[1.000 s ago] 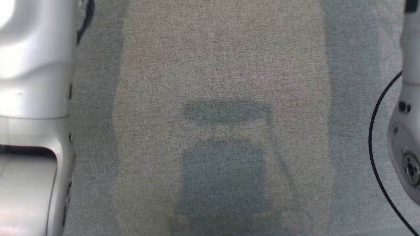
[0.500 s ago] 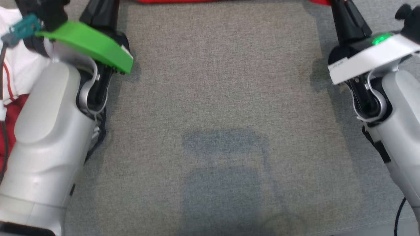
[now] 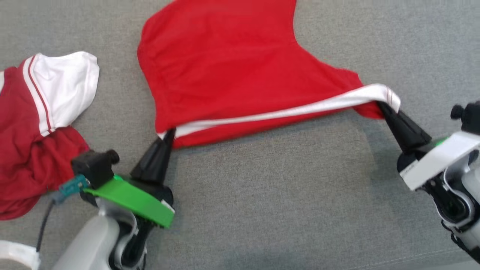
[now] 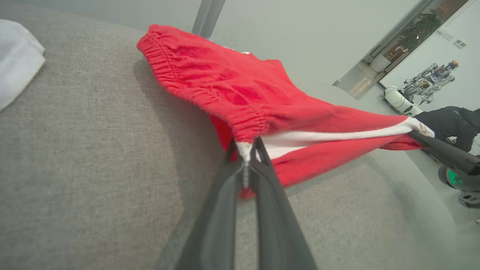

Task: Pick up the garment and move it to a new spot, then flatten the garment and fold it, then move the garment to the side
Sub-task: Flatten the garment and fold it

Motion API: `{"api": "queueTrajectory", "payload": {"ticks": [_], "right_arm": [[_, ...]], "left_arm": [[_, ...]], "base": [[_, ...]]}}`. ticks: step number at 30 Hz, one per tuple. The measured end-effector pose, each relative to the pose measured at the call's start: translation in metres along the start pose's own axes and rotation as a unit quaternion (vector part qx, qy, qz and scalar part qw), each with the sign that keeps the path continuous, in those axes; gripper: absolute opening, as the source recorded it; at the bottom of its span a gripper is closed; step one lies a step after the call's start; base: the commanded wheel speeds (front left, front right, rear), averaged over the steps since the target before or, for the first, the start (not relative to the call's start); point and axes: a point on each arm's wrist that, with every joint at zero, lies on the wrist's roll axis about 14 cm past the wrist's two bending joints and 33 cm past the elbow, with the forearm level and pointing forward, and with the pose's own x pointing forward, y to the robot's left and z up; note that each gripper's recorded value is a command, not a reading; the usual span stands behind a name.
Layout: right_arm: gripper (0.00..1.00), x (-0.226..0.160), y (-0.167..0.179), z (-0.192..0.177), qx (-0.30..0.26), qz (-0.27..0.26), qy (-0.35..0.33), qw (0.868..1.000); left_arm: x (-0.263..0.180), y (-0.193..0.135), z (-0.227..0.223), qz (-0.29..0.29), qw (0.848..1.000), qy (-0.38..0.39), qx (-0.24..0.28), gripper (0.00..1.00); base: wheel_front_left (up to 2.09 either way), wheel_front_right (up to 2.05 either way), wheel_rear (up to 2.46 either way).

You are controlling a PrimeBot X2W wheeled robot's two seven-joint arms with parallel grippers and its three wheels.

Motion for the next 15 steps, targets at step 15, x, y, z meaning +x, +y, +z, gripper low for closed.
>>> {"api": "queueTrajectory", "payload": {"ticks": [15], "right_arm": [[0.0,-0.12,0.017,-0.038,0.063,-0.002,0.109,0.992]], "left_arm": [[-0.101,-0.08,-0.048,0.007,0.992,0.062,-0.112,0.0]], "base": [[0.0,0.0,0.0]]}}
